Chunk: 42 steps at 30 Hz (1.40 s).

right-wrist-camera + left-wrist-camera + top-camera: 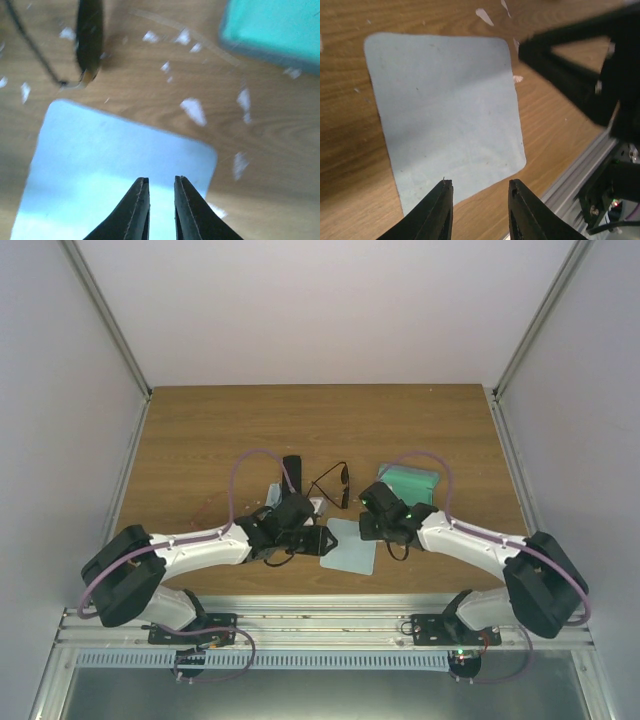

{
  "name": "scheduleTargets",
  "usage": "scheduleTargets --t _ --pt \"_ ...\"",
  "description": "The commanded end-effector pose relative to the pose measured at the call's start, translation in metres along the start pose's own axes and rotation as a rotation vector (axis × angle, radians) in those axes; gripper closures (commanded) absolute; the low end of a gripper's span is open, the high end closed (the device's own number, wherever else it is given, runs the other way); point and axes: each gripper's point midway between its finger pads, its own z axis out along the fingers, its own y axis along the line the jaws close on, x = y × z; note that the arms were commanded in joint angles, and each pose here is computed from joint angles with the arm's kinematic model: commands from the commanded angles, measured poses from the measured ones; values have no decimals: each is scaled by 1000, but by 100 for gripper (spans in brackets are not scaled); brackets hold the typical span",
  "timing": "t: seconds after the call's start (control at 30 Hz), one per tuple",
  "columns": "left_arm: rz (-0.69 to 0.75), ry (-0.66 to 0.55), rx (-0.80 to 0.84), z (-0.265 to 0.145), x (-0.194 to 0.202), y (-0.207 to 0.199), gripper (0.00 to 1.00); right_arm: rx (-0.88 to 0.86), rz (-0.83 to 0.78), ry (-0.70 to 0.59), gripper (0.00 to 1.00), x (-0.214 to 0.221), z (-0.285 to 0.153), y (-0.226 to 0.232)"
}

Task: Organize the sunglasses
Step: Adjust the glasses cleaning cloth at the center of the board.

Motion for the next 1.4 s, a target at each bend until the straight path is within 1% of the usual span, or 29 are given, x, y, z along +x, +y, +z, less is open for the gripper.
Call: scheduleTargets --t 0.0,0.1,0.23,0.33,0.43,0.6,0.73,0.87,0.97,1.03,1.1,1.2,1.27,1.37 --pt "2 -94 -71 -8 -18 7 67 -176 -7 97 84 36 -6 31" --pt "-11 -103 -93 -10 -19 12 67 -241 -17 157 85 62 -9 46" --pt "-26 -99 -102 -10 -16 17 67 -211 9 231 86 94 -6 40" --pt "-34 -95 -103 -8 -14 19 65 -163 33 276 85 114 -2 27" --pt "-32 -86 -108 -6 -13 20 64 -80 32 306 84 129 1 7" --pt "-20 -81 -144 -5 -15 24 60 37 47 316 83 135 -6 -18" --pt "-2 -77 -163 -2 -19 24 57 77 46 267 77 123 -17 -26" --pt "23 -55 -179 6 -22 24 55 34 44 165 72 92 -32 -13" --pt "41 -48 -184 11 -26 22 51 34 46 46 61 59 -45 -8" --pt "51 -43 -184 15 -28 20 48 57 57 -27 55 38 -49 -13" --pt "57 -42 -190 20 -32 19 46 77 71 -68 54 22 -46 -21" --pt "55 -39 -217 27 -37 22 46 72 72 -81 55 6 -34 -30" --pt "46 -33 -233 33 -37 25 47 67 69 -77 56 1 -25 -34" --pt "34 -29 -251 40 -39 28 51 47 60 -52 61 -2 -10 -36"
